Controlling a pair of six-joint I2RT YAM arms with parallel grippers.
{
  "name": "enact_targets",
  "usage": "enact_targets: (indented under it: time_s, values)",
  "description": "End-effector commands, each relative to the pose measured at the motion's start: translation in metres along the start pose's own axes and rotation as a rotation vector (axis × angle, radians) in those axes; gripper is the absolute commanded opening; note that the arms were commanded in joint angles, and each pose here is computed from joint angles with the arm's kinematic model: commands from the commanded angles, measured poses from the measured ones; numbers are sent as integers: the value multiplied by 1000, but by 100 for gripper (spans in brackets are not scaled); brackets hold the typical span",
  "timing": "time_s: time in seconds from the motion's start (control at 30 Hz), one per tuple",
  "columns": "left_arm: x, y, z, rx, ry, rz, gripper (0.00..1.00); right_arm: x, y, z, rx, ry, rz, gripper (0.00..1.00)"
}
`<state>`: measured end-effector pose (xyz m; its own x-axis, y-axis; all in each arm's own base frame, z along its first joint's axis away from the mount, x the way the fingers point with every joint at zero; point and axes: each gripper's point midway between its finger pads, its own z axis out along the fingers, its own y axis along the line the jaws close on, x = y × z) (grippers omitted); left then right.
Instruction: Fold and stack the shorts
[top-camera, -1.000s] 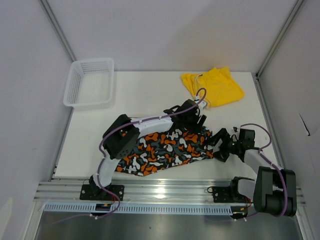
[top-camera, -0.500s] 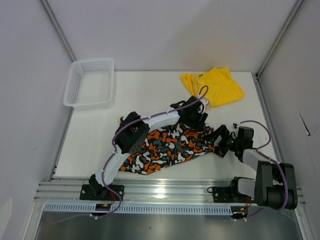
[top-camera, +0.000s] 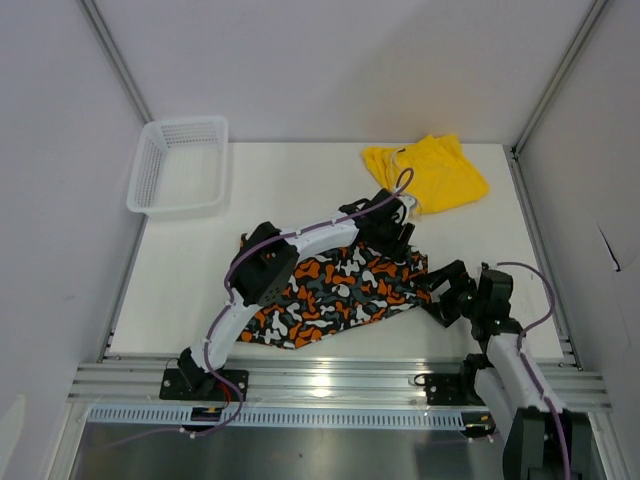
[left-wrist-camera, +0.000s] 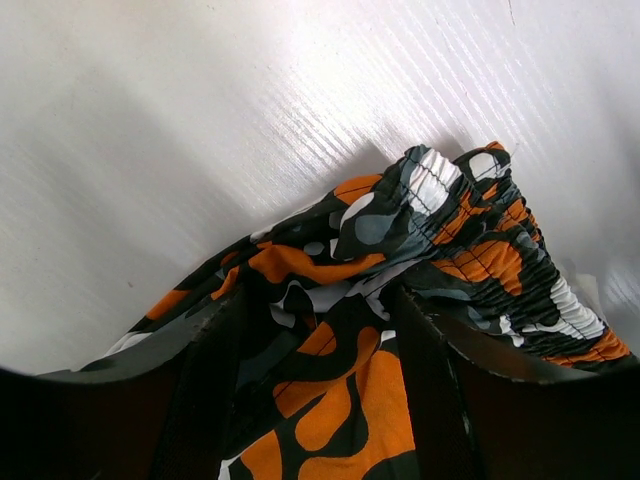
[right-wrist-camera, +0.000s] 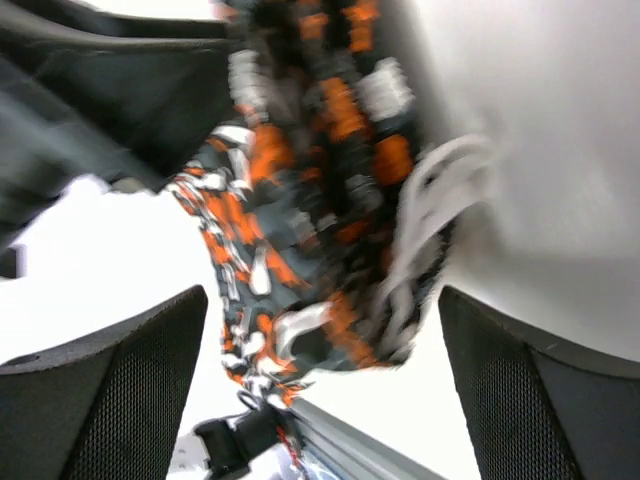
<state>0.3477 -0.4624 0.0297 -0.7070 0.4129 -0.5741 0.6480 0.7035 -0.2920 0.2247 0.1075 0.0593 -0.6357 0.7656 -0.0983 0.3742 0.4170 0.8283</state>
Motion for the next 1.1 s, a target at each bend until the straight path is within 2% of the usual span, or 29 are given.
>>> enact_targets:
  time_s: [0.0, 0.17, 0.47, 0.63, 0.87, 1.07]
  values:
    - [10, 5, 7, 2, 41, -33, 63, -2, -4, -11, 33, -95, 101, 100]
    - [11, 4, 7, 13, 44, -36, 63, 0, -15, -9, 9, -161, 203, 99]
    - [11, 7, 7, 40, 43, -59, 63, 18, -27, 10, 31, -126, 188, 99]
    - [12, 6, 6, 43, 42, -60, 63, 16, -26, 19, -6, -203, 206, 99]
    - [14, 5, 7, 50, 47, -58, 63, -13, -26, 21, 3, -377, 175, 100]
    - [13, 3, 7, 61, 49, -55, 63, -16, -26, 32, 23, -366, 144, 99]
